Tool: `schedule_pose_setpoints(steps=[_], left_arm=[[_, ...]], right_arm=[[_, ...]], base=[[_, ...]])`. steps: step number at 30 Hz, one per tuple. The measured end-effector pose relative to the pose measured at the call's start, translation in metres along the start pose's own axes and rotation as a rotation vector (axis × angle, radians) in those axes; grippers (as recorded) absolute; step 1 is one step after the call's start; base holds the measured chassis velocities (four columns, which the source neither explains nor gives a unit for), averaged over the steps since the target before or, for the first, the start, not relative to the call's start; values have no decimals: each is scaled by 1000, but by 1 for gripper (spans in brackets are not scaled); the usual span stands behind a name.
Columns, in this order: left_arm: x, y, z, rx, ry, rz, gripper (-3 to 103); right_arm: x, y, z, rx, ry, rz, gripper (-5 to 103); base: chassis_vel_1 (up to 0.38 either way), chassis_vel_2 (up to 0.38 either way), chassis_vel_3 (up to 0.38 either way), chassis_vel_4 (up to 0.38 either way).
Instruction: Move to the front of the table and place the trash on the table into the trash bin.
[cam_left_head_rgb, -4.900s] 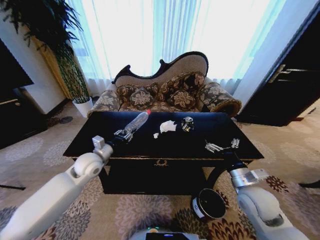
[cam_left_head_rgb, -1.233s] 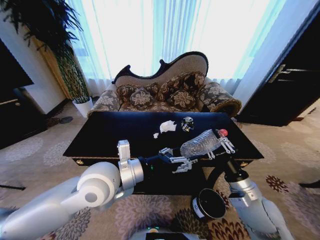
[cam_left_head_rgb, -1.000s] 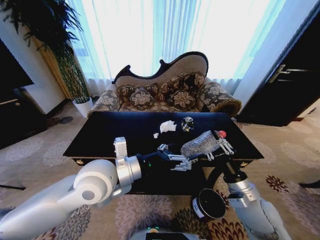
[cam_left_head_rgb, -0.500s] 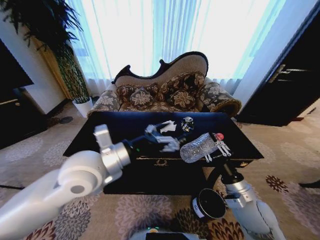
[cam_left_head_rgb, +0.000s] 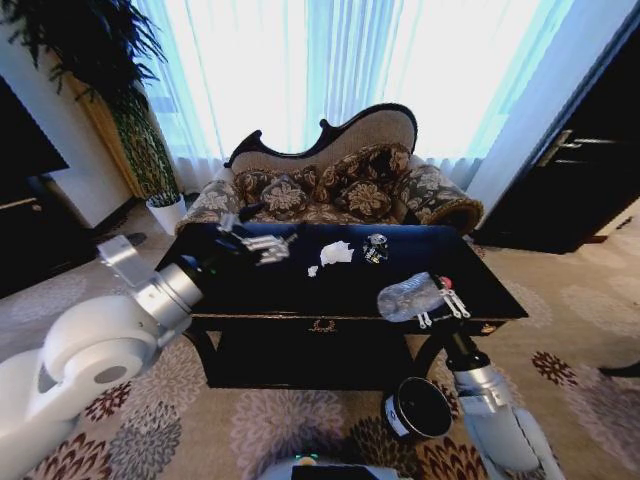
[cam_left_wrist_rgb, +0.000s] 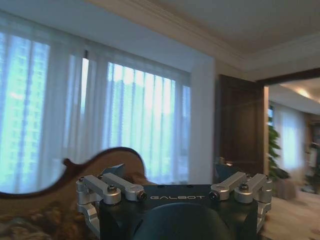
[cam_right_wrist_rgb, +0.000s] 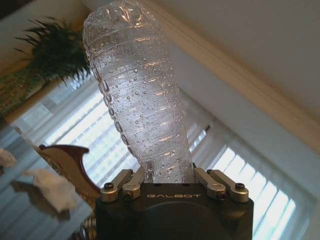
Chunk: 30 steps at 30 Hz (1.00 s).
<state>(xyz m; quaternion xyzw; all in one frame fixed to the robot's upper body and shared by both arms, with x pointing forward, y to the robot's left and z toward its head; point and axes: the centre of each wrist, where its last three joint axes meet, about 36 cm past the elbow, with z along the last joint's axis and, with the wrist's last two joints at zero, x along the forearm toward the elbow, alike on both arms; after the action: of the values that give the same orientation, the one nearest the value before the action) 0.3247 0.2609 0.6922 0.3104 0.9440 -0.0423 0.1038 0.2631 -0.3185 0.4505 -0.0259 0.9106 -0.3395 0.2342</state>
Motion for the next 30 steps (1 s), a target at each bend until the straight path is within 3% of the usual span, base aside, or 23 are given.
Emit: schedule_pose_setpoints(steps=[7, 12, 16, 23, 25, 27, 30], left_arm=[[19, 15, 3, -44, -43, -91, 100], [35, 42, 32, -97, -14, -183, 100], [47, 53, 44, -92, 3, -238, 100], [83, 76, 61, -99, 5, -381, 100], [92, 81, 67, -126, 9, -428, 100], [102, 81, 76, -157, 17, -457, 100], [108, 79, 86, -156, 26, -466, 100]], right_arm=[[28, -6, 21, -107, 103, 59, 27], [53, -2, 32, -188, 173, 110, 27], [70, 0, 40, -214, 217, 126, 26], [102, 21, 67, -297, 355, 160, 26], [105, 29, 77, -313, 386, 163, 26], [110, 41, 88, -332, 422, 162, 26], [118, 57, 99, -354, 466, 151, 26]], base=[[0, 0, 0, 0], [0, 0, 0, 0], [0, 0, 0, 0], [0, 0, 0, 0], [0, 0, 0, 0], [0, 0, 0, 0], [0, 0, 0, 0]])
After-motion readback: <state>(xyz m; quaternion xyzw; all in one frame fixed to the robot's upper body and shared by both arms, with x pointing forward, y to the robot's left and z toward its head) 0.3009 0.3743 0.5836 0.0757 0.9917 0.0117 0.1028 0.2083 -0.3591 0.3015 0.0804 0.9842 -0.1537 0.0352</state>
